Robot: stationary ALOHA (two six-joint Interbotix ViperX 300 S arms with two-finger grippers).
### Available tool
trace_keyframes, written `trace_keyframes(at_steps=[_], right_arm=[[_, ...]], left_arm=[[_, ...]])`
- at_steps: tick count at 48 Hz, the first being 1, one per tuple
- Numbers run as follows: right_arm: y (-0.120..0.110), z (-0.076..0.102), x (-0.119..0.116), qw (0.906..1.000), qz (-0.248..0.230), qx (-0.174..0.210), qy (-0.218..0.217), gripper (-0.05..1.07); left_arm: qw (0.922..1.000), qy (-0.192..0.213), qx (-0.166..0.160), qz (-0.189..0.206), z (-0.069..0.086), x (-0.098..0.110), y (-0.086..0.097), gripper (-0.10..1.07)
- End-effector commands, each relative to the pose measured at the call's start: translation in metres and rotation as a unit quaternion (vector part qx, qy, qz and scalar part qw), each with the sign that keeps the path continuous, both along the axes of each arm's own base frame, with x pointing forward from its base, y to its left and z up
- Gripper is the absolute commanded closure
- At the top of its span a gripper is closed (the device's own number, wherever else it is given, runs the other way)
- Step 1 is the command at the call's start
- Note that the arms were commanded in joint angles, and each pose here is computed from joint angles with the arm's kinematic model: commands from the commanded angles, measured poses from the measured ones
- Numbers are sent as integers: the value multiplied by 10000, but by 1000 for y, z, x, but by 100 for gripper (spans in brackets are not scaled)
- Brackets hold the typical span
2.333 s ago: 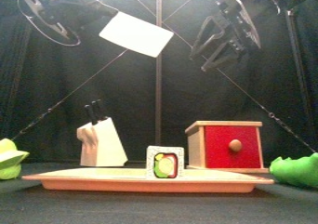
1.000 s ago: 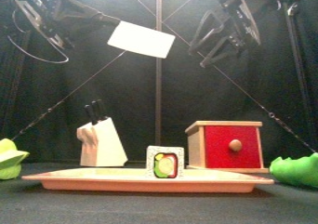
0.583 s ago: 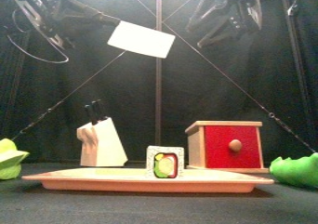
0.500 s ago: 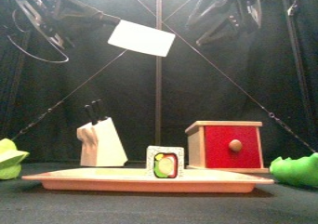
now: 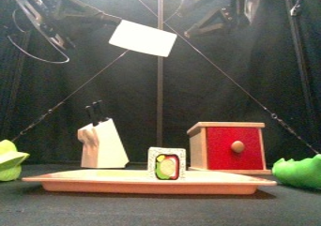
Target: Grab cleaver with both hands
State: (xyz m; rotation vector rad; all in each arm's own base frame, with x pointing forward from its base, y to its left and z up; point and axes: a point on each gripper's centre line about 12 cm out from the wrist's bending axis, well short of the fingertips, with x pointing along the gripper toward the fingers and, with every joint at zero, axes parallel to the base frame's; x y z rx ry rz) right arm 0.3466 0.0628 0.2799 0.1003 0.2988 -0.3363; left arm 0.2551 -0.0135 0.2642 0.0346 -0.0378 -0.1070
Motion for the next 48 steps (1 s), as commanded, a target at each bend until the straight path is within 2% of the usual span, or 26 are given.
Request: trace_keyframes(at_steps=[1,11,15,18,22,25,29,38,48], right_arm=[[-6,14,4,9997,157,24,-193,9],[-22,19,7,9977,539,371,-205,9],[-31,25,7,9956,571,700,-262,9],[-41,34,4,9919,480,1109,-382,9],[-54,43,-4,9826,252,1753,-555,9],[-64,50,-15,9710,25,2281,-720,9],[-75,59,-32,9568,-226,2740,-948,9],[-101,80,-66,9347,-872,3131,-1437,9],[-123,91,-88,9180,-1964,3103,-1498,9]], left_arm=[[9999,-116,16,-35,6,2,-1,52],[9999,-116,16,-73,6,1,-3,52],[9999,-116,16,-73,6,1,-3,52],[9999,-115,1,-70,6,1,-3,52],[9999,-122,-6,-68,6,1,-3,52],[9999,-115,-5,-66,6,1,-3,52],[9999,-115,-5,-66,6,1,-3,52],[9999,-122,-6,-68,6,1,-3,52],[9999,-115,-5,-59,6,1,-3,52]])
